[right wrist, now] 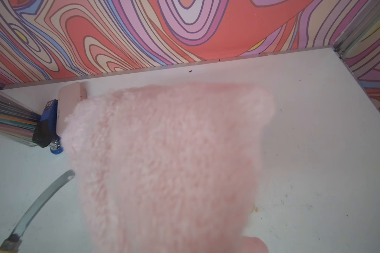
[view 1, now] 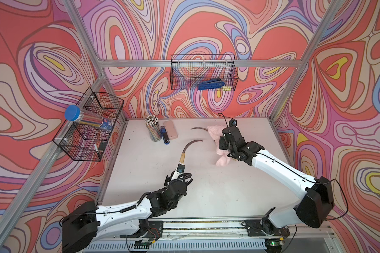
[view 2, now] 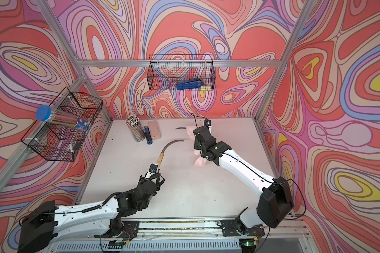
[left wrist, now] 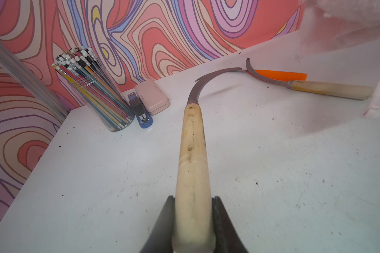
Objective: Wipe small sickles with rags
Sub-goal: Wipe the small sickle.
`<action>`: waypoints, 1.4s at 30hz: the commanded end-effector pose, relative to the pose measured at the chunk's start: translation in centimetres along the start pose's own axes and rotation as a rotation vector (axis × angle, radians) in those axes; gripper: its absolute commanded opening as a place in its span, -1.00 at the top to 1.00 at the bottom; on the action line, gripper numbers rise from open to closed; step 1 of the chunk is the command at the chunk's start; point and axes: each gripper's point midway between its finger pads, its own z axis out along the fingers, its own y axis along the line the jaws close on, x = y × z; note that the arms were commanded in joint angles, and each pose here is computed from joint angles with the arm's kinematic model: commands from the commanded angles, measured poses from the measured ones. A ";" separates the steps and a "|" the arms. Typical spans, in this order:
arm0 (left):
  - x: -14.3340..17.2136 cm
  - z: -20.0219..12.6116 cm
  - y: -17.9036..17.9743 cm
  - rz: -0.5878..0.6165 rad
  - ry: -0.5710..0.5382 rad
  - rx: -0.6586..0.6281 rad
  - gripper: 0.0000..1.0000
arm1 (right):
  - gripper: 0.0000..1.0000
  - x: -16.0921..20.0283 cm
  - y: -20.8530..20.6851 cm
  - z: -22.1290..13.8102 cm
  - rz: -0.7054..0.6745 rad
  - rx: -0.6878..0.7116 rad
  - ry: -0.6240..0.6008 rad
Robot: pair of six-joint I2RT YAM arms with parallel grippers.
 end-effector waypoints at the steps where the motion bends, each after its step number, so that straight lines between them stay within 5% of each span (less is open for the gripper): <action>1: -2.5 0.0 -0.8 -0.041 -0.147 0.043 1.00 | 1.00 1.0 1.1 -0.9 0.010 -0.064 -0.015; 14: -1.3 -0.6 -2.6 0.009 -0.261 0.166 1.00 | 1.00 8.0 9.2 -6.7 -0.109 -0.348 0.025; 32: -1.1 0.5 -3.5 0.058 -0.273 0.140 1.00 | 1.00 14.3 19.4 -3.3 -0.124 -0.649 0.202; 42: -1.5 0.3 -2.8 0.050 -0.284 0.116 1.00 | 1.00 17.2 23.8 -6.1 -0.179 -0.922 0.274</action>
